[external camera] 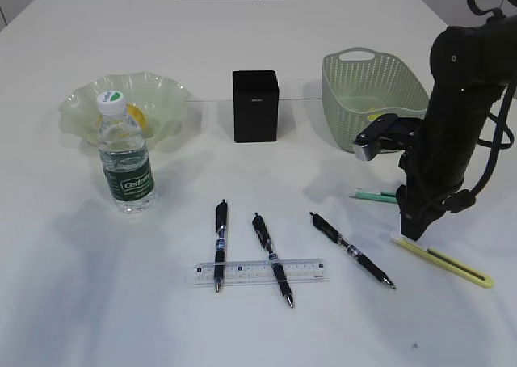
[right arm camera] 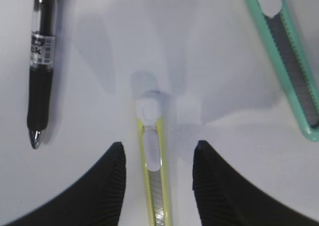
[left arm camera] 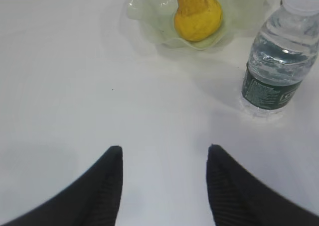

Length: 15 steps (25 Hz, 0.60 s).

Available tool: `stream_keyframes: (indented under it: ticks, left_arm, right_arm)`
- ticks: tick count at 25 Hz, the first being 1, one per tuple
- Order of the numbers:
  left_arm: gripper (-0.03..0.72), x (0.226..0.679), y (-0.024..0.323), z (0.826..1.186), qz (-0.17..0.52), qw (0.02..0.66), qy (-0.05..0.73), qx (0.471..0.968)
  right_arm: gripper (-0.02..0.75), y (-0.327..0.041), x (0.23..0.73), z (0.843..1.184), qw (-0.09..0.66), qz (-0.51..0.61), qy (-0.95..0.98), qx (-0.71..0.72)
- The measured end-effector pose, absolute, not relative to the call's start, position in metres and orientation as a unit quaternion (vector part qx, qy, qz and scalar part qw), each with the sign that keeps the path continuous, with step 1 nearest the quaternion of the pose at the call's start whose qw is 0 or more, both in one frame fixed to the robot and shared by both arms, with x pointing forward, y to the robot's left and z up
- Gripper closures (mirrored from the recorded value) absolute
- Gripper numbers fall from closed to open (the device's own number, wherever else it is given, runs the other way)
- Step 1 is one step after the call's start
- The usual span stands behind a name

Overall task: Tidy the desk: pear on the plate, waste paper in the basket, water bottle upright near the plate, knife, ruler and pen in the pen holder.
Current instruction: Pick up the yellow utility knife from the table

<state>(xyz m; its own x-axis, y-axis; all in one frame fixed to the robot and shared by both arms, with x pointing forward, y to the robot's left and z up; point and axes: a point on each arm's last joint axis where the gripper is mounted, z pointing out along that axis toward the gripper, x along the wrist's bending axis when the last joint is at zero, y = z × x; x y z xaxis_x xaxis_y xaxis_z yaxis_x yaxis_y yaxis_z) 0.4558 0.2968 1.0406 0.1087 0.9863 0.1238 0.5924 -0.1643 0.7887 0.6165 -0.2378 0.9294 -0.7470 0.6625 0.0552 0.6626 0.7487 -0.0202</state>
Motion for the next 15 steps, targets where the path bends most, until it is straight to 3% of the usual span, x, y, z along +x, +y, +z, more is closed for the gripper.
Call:
stream_keyframes:
  ticks: [15]
  left_arm:
    - [0.306, 0.4557, 0.2968, 1.0404, 0.336, 0.292, 0.577, 0.685]
  right_arm:
    - [0.402, -0.2376, 0.6148, 0.9296, 0.039, 0.002, -0.935, -0.353]
